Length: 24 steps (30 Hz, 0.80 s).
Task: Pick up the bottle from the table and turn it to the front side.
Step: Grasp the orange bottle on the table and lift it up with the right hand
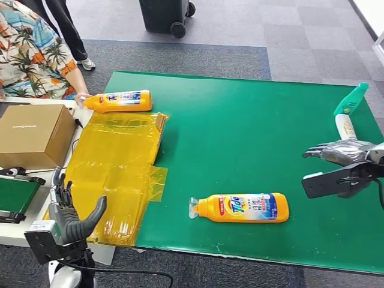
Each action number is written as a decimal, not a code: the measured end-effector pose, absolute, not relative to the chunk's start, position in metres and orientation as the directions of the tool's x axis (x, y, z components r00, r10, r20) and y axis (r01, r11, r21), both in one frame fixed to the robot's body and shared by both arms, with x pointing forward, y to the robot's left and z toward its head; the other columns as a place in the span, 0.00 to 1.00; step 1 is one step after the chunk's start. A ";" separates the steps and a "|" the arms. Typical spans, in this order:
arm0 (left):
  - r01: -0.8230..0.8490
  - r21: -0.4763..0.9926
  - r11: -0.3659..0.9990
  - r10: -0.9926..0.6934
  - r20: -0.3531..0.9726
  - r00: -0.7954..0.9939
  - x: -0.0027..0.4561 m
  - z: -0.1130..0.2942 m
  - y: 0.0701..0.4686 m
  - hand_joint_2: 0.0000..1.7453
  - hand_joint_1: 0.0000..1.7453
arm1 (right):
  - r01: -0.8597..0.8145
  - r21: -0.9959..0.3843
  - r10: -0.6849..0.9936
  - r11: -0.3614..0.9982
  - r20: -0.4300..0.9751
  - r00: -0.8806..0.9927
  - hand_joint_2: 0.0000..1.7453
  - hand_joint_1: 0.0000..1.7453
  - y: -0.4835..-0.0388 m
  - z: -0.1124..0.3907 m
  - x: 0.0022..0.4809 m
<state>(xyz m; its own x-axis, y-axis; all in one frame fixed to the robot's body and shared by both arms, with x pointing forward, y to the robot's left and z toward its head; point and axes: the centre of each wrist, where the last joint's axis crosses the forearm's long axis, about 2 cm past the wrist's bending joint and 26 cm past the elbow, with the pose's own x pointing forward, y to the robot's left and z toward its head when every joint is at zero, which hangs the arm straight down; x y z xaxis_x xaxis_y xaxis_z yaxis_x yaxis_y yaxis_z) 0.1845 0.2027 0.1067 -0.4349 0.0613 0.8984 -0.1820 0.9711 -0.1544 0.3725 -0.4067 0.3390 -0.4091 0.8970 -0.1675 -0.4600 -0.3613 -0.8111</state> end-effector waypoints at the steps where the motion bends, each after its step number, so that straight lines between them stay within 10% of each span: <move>1: -0.181 -0.155 0.971 0.063 0.899 -0.434 0.185 0.106 0.203 1.00 0.00 | -0.462 -0.806 0.893 -0.371 -0.173 -0.416 1.00 0.00 -0.407 0.339 0.369; 24: -0.148 -0.172 0.974 0.094 0.900 -0.426 0.194 0.102 0.194 1.00 0.00 | -0.430 -0.784 0.843 -0.447 -0.209 -0.496 1.00 0.00 -0.390 0.254 0.348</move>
<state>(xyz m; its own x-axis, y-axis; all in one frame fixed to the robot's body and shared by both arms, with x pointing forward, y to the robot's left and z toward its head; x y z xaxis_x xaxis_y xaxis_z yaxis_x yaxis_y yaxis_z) 0.1936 0.1944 0.1024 -0.4263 0.0944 0.8996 -0.1480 0.9739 -0.1723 0.3481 -0.3902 0.2545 -0.4956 0.8430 -0.2092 -0.4298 -0.4473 -0.7843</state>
